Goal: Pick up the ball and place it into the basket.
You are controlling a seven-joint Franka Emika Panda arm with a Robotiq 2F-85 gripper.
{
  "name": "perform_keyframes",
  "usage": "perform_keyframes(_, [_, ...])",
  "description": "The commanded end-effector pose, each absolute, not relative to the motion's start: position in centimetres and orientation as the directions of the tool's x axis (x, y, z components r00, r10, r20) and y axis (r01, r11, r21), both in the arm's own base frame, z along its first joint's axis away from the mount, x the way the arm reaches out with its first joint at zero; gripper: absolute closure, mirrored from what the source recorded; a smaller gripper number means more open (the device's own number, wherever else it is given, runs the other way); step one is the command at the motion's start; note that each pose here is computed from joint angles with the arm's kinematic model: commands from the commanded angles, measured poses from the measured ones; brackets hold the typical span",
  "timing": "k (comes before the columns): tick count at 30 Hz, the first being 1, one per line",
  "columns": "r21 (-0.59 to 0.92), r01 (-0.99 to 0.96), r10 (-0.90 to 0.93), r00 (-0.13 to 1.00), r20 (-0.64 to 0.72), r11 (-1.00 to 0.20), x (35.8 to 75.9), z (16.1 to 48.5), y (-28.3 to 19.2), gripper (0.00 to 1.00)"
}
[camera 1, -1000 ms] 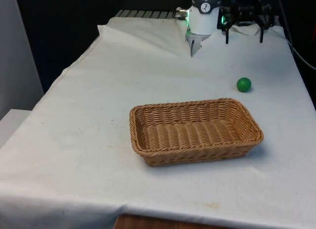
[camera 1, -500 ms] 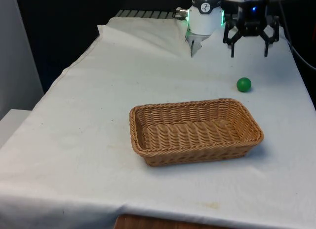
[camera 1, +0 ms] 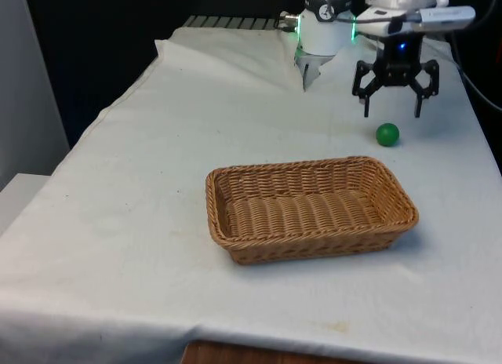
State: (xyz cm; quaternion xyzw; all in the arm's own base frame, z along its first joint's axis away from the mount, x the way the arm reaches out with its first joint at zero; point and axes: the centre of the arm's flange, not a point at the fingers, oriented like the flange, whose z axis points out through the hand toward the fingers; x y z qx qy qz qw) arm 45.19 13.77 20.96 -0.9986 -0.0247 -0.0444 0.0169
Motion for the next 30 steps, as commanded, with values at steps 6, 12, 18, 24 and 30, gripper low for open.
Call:
perform_keyframes(6, [-0.032,0.067,0.064,0.994,0.089,-0.997,45.2,19.5,14.0,0.0])
perform_keyframes(12, [-0.025,0.073,0.071,0.993,0.089,-0.997,45.1,18.2,14.0,0.0])
perform_keyframes(18, [-0.006,0.073,0.072,0.994,0.083,-0.997,45.3,17.2,13.7,0.0])
perform_keyframes(24, [-0.011,0.073,0.072,0.994,0.084,-0.997,45.3,17.0,13.8,0.0])
perform_keyframes(30, [-0.007,0.073,0.072,0.994,0.083,-0.997,45.3,17.0,13.8,0.0])
